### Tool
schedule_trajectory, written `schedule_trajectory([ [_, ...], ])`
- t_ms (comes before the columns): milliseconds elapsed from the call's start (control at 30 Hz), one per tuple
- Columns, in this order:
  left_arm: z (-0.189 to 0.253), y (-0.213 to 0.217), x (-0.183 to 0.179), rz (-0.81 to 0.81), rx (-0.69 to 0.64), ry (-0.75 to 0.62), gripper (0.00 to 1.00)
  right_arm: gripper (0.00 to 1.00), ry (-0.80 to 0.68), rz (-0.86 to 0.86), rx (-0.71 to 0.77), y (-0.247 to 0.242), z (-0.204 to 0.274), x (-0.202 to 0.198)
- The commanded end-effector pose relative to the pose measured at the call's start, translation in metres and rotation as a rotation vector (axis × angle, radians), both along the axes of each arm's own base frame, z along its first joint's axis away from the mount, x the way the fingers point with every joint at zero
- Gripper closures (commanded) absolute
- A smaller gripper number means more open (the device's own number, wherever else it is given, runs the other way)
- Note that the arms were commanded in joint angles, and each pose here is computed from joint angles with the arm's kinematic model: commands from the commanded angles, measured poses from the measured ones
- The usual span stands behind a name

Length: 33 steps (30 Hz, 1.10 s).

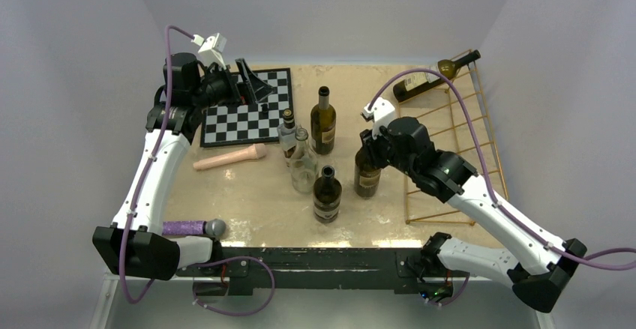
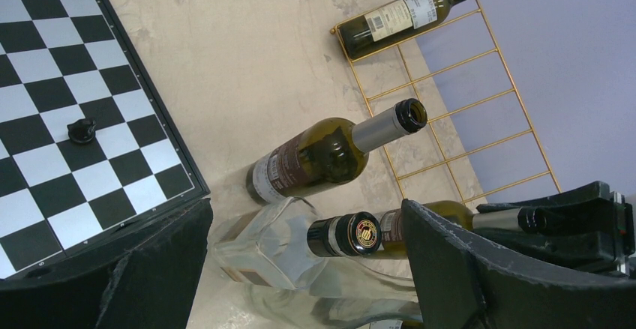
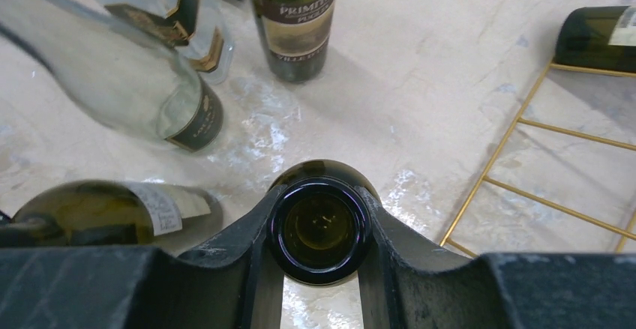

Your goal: Put the wine bottle on the wine rack

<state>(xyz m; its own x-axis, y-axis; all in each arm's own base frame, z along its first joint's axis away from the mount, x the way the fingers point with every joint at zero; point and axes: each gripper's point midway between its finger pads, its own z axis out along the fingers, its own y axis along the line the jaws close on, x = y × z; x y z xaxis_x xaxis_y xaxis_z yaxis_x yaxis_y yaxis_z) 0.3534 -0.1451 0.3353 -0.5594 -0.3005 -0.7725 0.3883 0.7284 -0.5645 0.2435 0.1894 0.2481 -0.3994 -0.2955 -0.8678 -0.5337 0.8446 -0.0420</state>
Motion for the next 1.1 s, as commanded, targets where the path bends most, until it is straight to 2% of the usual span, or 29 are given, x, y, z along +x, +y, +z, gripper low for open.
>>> schedule_trajectory([
  [0,0.023,0.003,0.001,0.006,0.002,-0.073,0.01,1.00,-0.182,-0.130,0.097,-0.010,0.079,0.036],
  [133,0.025,0.005,-0.001,0.014,0.013,-0.076,0.01,1.00,-0.168,-0.210,0.176,-0.031,0.100,0.057],
  [267,0.027,0.009,-0.004,0.029,0.031,-0.089,0.01,1.00,-0.212,-0.295,0.175,-0.053,0.117,0.078],
  [500,0.030,0.011,-0.008,0.036,0.039,-0.100,0.01,1.00,-0.258,-0.546,0.292,-0.108,0.136,0.120],
  [867,0.027,0.012,-0.010,0.044,0.043,-0.083,0.01,1.00,-0.273,-0.771,0.458,-0.166,0.152,0.184],
  [1067,0.026,0.014,-0.011,0.054,0.053,-0.082,0.01,1.00,-0.255,-0.855,0.471,-0.190,0.143,0.221],
])
